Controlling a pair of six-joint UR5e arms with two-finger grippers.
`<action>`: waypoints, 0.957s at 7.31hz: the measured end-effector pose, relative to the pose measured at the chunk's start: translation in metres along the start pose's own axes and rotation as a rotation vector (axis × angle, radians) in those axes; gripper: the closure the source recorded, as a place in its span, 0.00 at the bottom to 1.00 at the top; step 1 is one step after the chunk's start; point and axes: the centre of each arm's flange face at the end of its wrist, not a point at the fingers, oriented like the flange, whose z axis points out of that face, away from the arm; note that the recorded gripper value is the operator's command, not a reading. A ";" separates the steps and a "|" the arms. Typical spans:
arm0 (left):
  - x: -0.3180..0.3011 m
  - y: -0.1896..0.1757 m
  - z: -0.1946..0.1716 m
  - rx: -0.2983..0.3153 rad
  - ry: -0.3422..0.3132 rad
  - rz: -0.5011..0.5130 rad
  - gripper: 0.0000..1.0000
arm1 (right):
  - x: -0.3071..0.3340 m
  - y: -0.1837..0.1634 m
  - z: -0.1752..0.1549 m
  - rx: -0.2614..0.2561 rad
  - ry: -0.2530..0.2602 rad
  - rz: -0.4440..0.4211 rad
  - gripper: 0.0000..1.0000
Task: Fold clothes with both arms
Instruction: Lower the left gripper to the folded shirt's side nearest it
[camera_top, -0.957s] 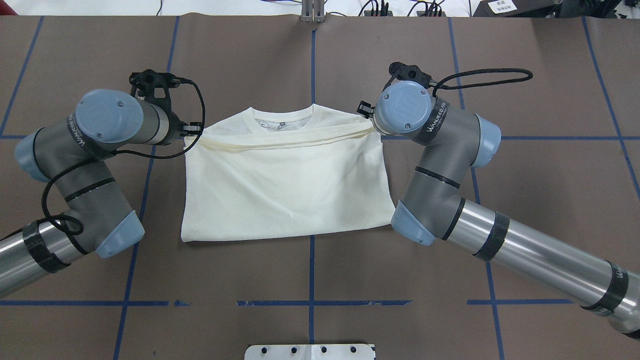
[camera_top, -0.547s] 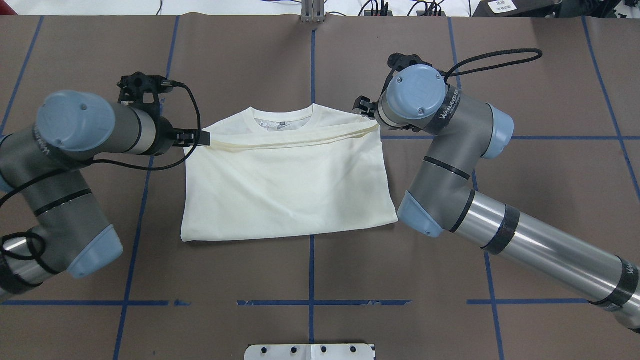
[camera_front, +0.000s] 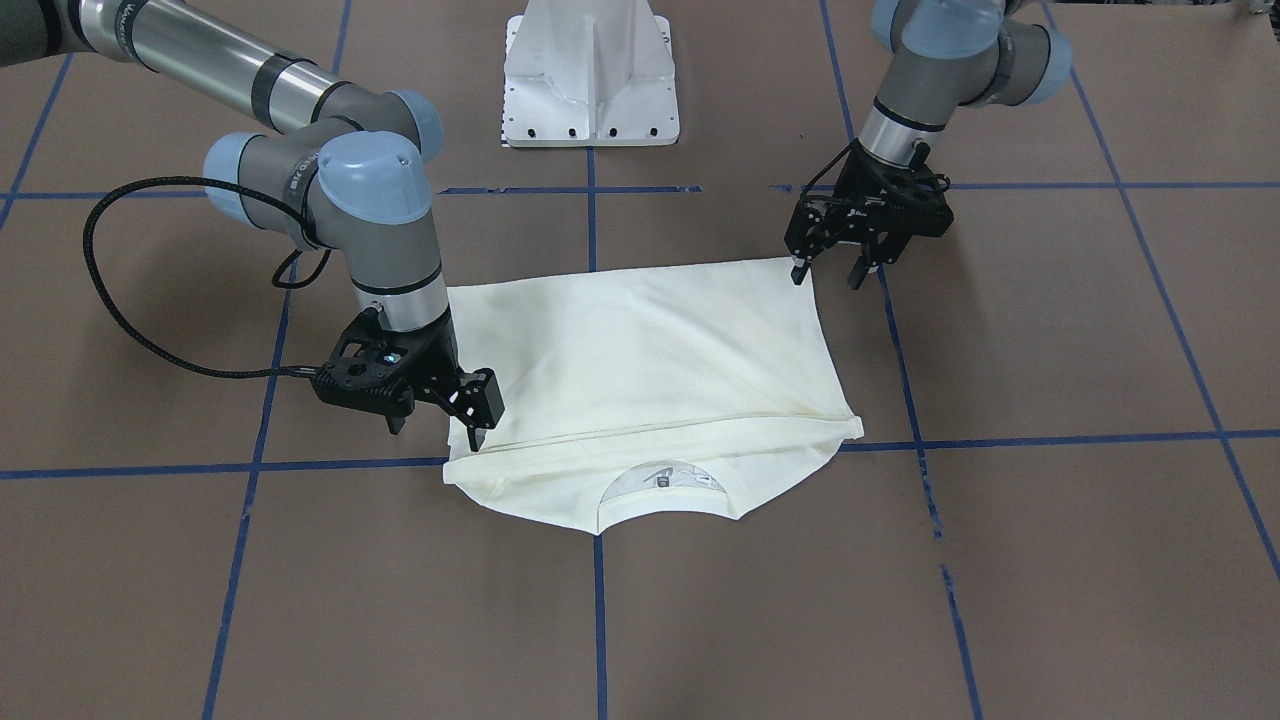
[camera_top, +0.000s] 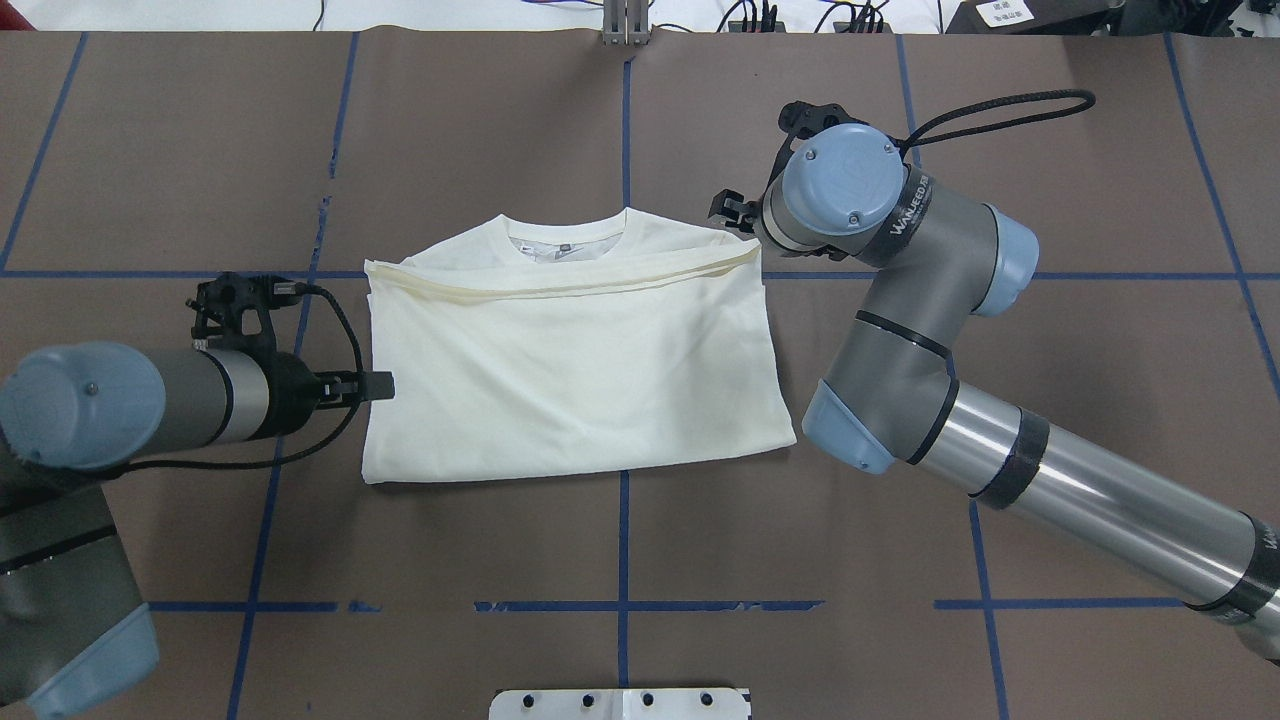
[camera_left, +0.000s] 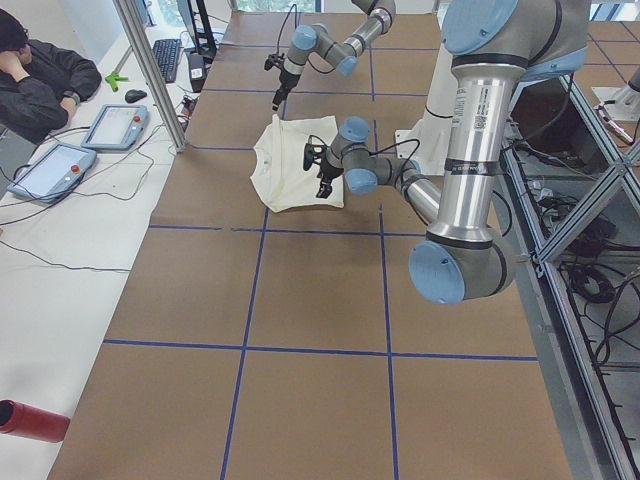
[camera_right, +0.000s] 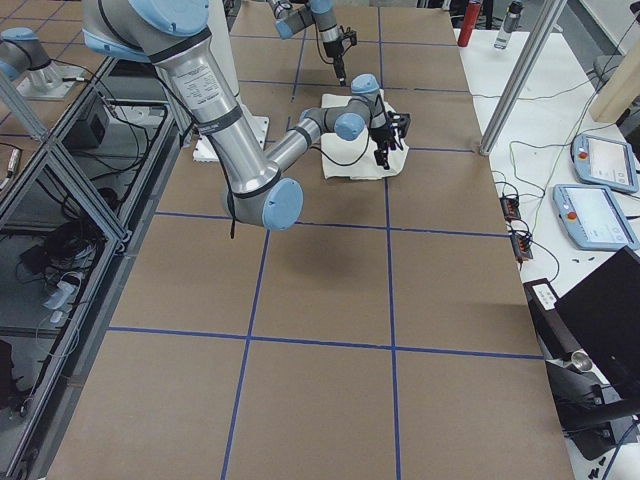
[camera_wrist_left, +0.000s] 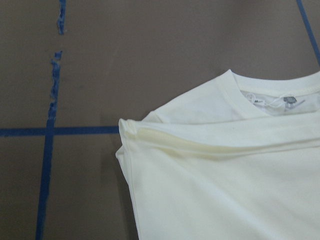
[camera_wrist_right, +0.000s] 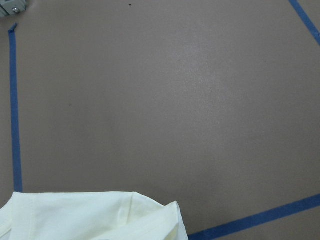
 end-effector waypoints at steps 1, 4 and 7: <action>0.000 0.020 0.007 -0.013 0.005 -0.027 0.59 | 0.002 0.000 0.000 0.000 0.000 0.000 0.00; -0.002 0.041 0.020 -0.035 -0.007 -0.034 0.57 | 0.002 0.001 -0.005 0.000 -0.010 0.000 0.00; -0.004 0.050 0.027 -0.045 -0.019 -0.024 0.57 | 0.003 0.001 -0.005 0.001 -0.009 0.001 0.00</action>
